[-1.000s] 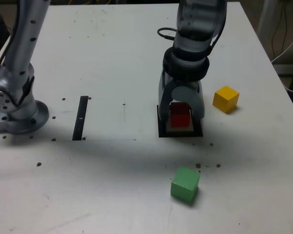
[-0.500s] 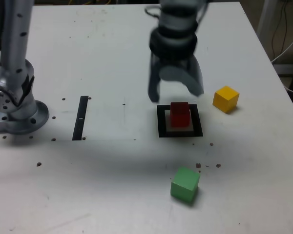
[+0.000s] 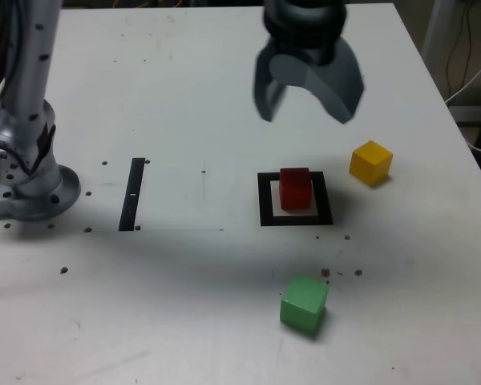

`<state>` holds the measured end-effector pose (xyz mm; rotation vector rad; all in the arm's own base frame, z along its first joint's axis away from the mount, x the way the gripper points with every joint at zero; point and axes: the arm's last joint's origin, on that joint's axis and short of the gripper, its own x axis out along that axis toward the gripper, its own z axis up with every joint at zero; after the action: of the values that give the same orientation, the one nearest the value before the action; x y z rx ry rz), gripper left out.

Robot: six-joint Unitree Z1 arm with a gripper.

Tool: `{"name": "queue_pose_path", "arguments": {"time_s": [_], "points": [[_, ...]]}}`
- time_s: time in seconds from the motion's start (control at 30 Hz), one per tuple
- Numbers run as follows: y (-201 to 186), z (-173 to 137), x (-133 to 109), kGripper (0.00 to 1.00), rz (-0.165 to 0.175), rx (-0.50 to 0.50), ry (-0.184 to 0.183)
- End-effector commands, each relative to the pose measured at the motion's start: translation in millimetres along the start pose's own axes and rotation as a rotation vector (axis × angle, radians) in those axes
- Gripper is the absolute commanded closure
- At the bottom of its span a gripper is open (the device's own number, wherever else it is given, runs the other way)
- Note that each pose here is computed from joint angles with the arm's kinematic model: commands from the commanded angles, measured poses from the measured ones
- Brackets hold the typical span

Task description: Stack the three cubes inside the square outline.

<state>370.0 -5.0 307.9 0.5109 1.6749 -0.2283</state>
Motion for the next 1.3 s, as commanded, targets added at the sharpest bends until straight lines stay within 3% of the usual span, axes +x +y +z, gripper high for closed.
{"name": "queue_pose_path", "arguments": {"time_s": [0.0,0.17,0.37,0.5,0.8,1.27], "points": [[16.1,21.6,-15.9,0.01,0.04,0.093,-0.068],[28.6,43.5,-2.6,0.0,0.043,0.228,-0.057],[29.5,61.6,11.6,0.01,0.052,0.33,-0.072],[32.3,67.7,20.6,0.02,0.062,0.343,-0.053],[34.3,80.4,53.0,0.05,0.044,0.352,0.008],[40.8,90.2,77.3,0.12,0.052,0.327,0.007]]}}
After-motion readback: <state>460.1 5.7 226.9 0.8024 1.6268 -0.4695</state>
